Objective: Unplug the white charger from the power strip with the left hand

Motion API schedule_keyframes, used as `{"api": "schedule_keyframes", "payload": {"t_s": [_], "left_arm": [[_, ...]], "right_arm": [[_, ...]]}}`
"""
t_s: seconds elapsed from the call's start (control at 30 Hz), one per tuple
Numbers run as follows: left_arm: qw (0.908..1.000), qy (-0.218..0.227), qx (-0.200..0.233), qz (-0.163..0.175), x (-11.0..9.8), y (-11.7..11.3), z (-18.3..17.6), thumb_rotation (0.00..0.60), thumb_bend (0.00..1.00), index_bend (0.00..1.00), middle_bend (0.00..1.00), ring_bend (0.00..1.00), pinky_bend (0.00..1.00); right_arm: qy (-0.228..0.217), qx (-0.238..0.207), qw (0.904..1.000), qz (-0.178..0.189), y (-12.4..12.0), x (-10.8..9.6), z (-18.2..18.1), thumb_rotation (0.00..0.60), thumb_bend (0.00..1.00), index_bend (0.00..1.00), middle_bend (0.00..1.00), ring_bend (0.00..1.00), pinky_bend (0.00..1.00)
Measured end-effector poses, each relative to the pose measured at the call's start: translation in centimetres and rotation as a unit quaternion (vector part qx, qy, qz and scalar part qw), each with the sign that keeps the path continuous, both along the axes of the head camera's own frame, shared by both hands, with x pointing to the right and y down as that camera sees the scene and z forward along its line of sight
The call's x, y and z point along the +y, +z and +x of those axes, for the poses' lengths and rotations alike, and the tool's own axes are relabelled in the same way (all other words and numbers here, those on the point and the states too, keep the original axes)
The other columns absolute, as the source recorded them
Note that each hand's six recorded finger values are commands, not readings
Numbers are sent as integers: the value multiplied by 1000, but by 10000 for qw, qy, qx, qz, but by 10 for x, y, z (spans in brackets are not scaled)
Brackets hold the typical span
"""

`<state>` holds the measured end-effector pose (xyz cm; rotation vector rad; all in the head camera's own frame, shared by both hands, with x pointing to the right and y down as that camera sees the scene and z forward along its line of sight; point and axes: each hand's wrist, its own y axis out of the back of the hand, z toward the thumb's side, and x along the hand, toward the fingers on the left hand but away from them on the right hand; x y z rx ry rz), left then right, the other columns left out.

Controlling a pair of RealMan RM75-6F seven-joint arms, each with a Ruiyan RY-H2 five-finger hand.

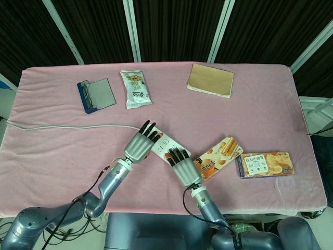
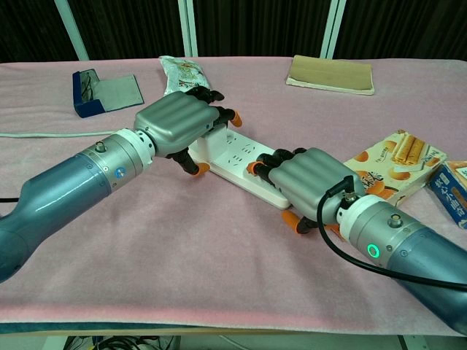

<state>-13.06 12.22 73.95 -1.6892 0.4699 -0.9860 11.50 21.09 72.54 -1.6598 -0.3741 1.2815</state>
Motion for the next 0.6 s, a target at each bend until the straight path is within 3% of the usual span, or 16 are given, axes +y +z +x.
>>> {"api": "schedule_keyframes", "payload": {"t_s": [0.6], "left_arm": [[10000, -50, -9, 33, -3, -2, -2, 600, 254, 210, 243, 0, 0]], "right_arm": [[2, 24, 10000, -6, 0, 0, 0, 600, 404, 153, 79, 71, 166]]}}
